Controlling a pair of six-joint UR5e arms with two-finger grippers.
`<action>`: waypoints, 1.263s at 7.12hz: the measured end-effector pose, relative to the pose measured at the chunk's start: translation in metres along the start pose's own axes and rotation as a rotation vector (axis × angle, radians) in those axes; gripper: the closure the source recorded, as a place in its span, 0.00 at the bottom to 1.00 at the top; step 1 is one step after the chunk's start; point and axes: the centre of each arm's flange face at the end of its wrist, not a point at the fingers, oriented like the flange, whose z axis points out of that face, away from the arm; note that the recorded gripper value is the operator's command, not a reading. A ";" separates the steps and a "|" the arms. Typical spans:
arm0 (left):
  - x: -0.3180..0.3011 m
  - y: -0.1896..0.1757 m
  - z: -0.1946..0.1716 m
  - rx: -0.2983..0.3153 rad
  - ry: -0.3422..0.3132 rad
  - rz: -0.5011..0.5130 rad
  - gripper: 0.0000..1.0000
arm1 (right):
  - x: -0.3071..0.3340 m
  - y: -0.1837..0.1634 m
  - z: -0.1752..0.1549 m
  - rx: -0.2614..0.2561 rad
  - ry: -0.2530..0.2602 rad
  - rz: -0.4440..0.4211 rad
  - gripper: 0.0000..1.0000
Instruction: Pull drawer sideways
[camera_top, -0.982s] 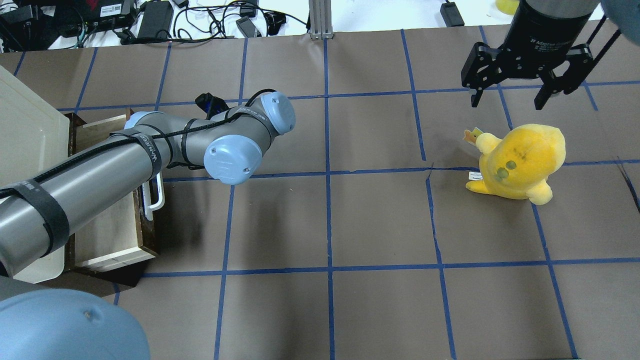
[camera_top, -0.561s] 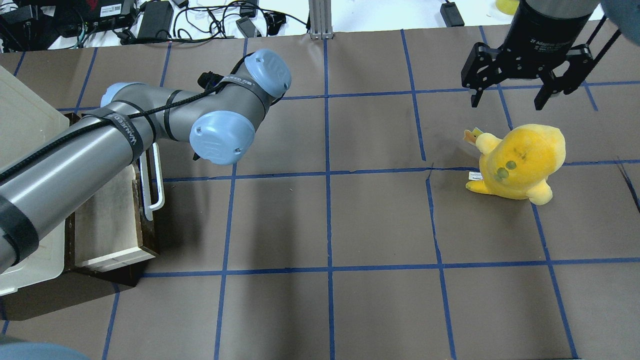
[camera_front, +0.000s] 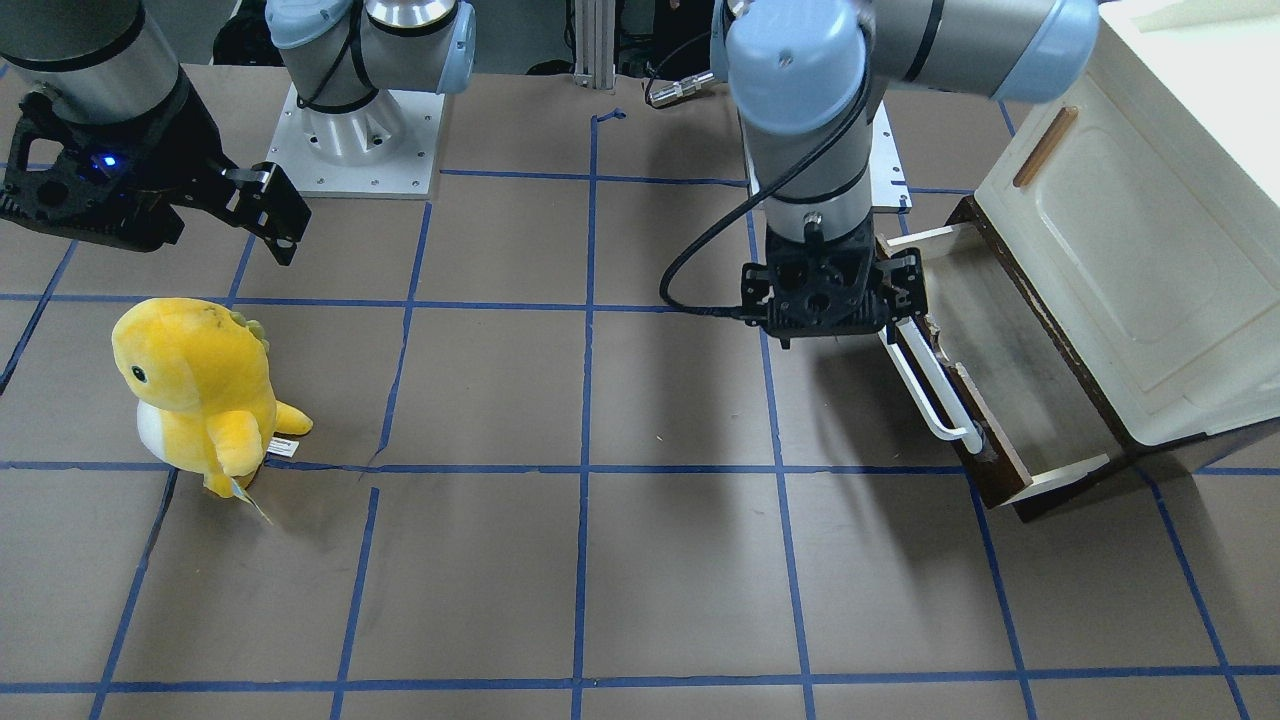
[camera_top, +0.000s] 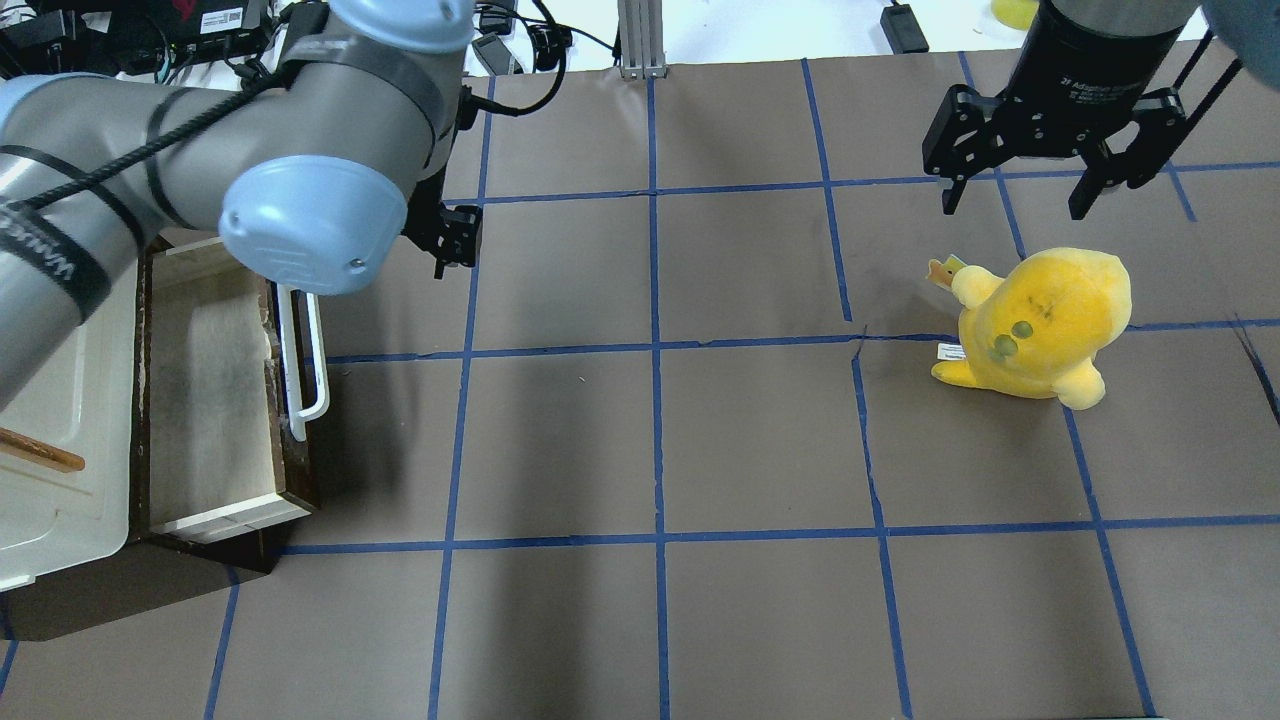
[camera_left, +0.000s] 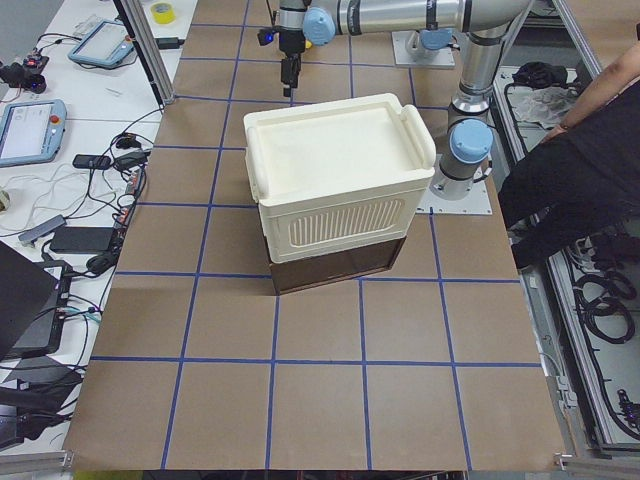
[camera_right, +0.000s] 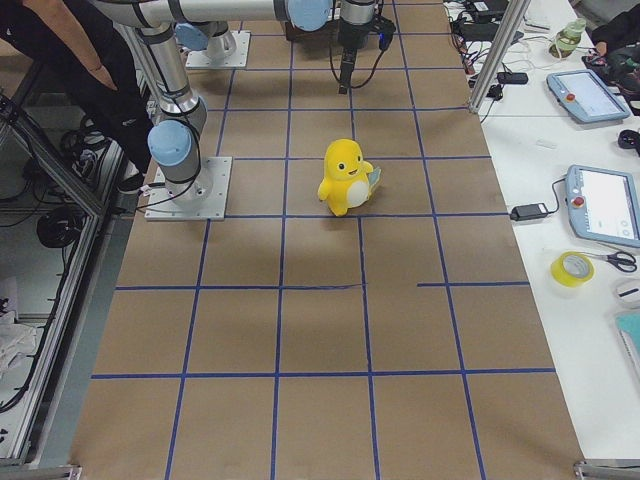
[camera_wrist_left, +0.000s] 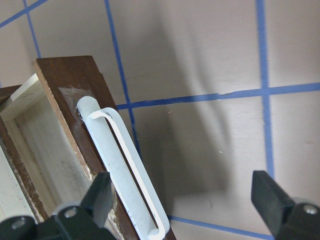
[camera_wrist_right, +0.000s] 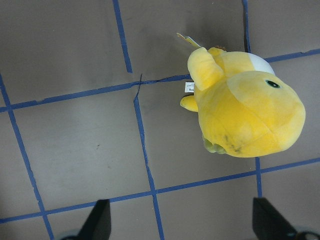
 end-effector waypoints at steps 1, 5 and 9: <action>-0.026 0.012 -0.023 0.017 0.123 -0.055 0.00 | 0.000 0.000 0.000 0.000 0.000 0.000 0.00; -0.080 0.050 -0.053 -0.016 0.286 -0.125 0.00 | 0.000 0.000 0.000 0.000 0.000 0.000 0.00; -0.088 0.052 -0.051 -0.020 0.294 0.007 0.00 | 0.000 0.000 0.000 0.000 0.000 0.001 0.00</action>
